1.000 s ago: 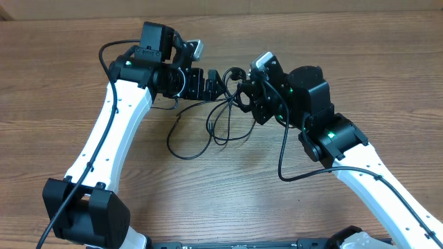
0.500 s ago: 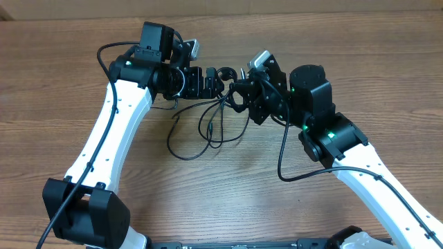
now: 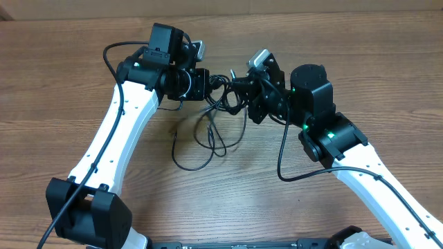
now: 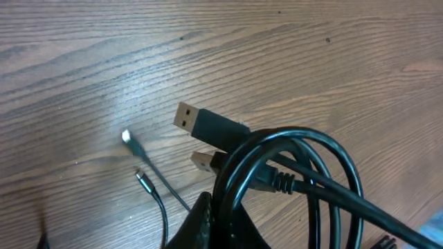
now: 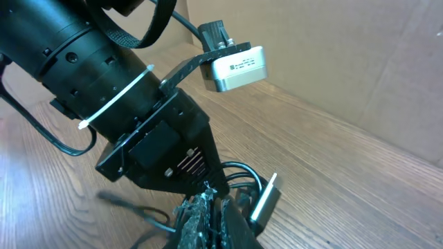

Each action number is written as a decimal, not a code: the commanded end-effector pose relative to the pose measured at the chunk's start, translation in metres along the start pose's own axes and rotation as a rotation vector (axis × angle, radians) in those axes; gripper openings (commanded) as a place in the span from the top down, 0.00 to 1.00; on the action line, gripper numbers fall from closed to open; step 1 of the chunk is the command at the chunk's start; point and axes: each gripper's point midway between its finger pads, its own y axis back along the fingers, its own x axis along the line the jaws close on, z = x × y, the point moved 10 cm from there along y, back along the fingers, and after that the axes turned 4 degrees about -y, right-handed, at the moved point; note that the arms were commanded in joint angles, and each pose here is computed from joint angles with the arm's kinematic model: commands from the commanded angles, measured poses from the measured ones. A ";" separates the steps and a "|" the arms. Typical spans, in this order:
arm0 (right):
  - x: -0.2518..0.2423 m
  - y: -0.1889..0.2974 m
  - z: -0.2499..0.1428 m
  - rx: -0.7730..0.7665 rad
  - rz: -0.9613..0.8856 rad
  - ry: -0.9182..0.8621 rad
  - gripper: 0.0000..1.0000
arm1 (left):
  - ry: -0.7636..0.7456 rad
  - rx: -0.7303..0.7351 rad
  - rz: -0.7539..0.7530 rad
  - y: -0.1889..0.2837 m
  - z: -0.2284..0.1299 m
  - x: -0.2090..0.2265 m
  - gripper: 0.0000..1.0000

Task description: Untangle cables

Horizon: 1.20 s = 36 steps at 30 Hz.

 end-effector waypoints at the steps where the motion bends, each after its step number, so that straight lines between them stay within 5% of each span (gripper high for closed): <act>1: 0.006 0.010 0.018 -0.065 0.009 0.015 0.96 | -0.002 -0.001 0.030 -0.002 0.001 0.003 0.96; 8: 0.004 0.009 0.009 -0.002 -0.010 -0.014 0.95 | -0.003 -0.005 0.032 -0.002 0.002 0.004 0.96; 11: 0.001 0.010 0.001 0.047 -0.053 -0.034 0.64 | -0.009 -0.011 0.068 -0.001 0.002 0.007 0.96; 14: 0.000 0.010 -0.003 0.072 -0.068 -0.044 0.44 | -0.084 -0.019 0.129 -0.001 0.004 0.011 0.96; 25: -0.005 0.010 -0.002 0.065 -0.139 -0.035 0.30 | -0.355 -0.003 0.104 -0.001 0.003 0.009 0.96; 33: -0.009 0.002 -0.017 0.149 -0.136 -0.066 0.30 | -0.543 -0.069 -0.216 0.001 0.007 -0.015 0.96; 36: -0.009 0.002 -0.021 0.170 -0.142 -0.074 0.22 | -0.560 -0.079 -0.246 0.001 0.007 -0.018 0.96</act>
